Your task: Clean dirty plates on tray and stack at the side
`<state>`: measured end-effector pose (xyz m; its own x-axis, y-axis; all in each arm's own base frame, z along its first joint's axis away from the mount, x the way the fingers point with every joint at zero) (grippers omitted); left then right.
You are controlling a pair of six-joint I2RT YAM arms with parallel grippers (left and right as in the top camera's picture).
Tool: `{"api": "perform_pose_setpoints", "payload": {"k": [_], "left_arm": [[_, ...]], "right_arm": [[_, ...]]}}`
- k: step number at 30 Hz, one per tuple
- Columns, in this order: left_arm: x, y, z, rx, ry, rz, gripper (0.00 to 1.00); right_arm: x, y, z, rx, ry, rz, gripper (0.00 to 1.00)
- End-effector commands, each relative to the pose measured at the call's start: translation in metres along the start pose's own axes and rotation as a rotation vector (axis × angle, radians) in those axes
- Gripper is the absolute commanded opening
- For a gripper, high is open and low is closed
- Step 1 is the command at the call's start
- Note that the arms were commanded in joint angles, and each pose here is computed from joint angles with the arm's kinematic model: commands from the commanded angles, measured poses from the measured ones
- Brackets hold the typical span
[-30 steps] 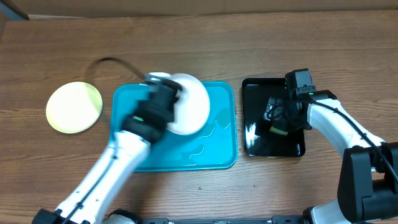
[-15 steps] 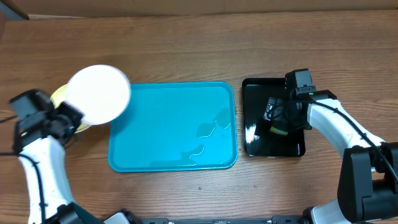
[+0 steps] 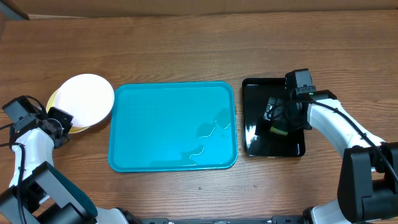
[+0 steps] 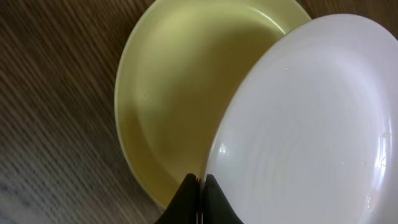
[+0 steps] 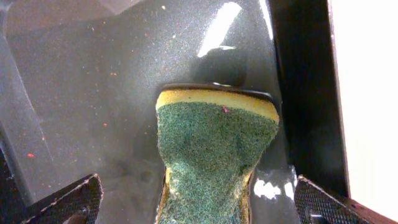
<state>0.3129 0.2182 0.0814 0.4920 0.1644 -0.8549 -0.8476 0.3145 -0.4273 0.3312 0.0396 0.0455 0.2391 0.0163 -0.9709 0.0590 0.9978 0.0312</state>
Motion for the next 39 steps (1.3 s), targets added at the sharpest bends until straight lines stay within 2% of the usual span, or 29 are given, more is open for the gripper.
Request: {"api": "perform_pose_setpoints", "payload": {"k": [1, 9, 19, 27, 28, 29, 31, 32, 35, 36, 39], "left_arm": [[0.002, -0.004, 0.011, -0.008, -0.034, -0.009, 0.04], [0.001, 0.009, 0.022, -0.016, -0.101, 0.075, 0.04], [0.0, 0.012, 0.027, -0.022, -0.123, 0.083, 0.04], [-0.002, 0.02, 0.035, -0.042, -0.142, 0.091, 0.09], [-0.002, 0.019, 0.035, -0.042, -0.142, 0.091, 0.2], [-0.002, 0.019, 0.035, -0.042, -0.142, 0.091, 0.37], [-0.002, 0.017, 0.034, -0.041, -0.132, 0.076, 0.46], [-0.002, 0.013, 0.032, -0.036, -0.116, 0.053, 0.54], [-0.002, -0.008, 0.021, -0.018, -0.03, -0.074, 0.96], [-0.004, -0.02, 0.014, -0.012, 0.017, -0.144, 1.0], [-0.015, -0.055, -0.006, 0.014, 0.154, -0.342, 1.0]], "right_arm": [[0.002, -0.004, 0.0, -0.002, -0.001, -0.019, 1.0], [0.002, -0.004, 0.0, -0.002, -0.001, -0.019, 1.0], [0.002, -0.004, 0.0, -0.002, -0.001, -0.019, 1.0], [0.002, -0.004, 0.0, -0.002, -0.001, -0.019, 1.0], [0.002, -0.004, 0.0, -0.002, -0.001, -0.019, 1.0], [0.002, -0.004, 0.0, -0.002, -0.001, -0.019, 1.0], [0.002, -0.004, 0.0, -0.002, -0.001, -0.019, 1.0], [0.002, -0.004, 0.0, -0.002, -0.001, -0.019, 1.0], [0.002, -0.004, 0.0, -0.002, -0.001, -0.019, 1.0], [0.002, -0.004, 0.0, -0.002, -0.001, -0.019, 1.0], [0.002, -0.004, 0.0, -0.002, -0.001, -0.019, 1.0]]}}
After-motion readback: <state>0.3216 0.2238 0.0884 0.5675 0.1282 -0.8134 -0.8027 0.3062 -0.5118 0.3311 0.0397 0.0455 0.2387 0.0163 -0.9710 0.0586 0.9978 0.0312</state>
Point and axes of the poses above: each gripper's point midway between its finger pads, its own x axis out along the fingers, its own y axis along the line the jaws close on, z = x × y, the point moved 2 cm from there along -x, back along the fingers, and after that the axes turned 11 degrees about -x, right-handed, at the moved point
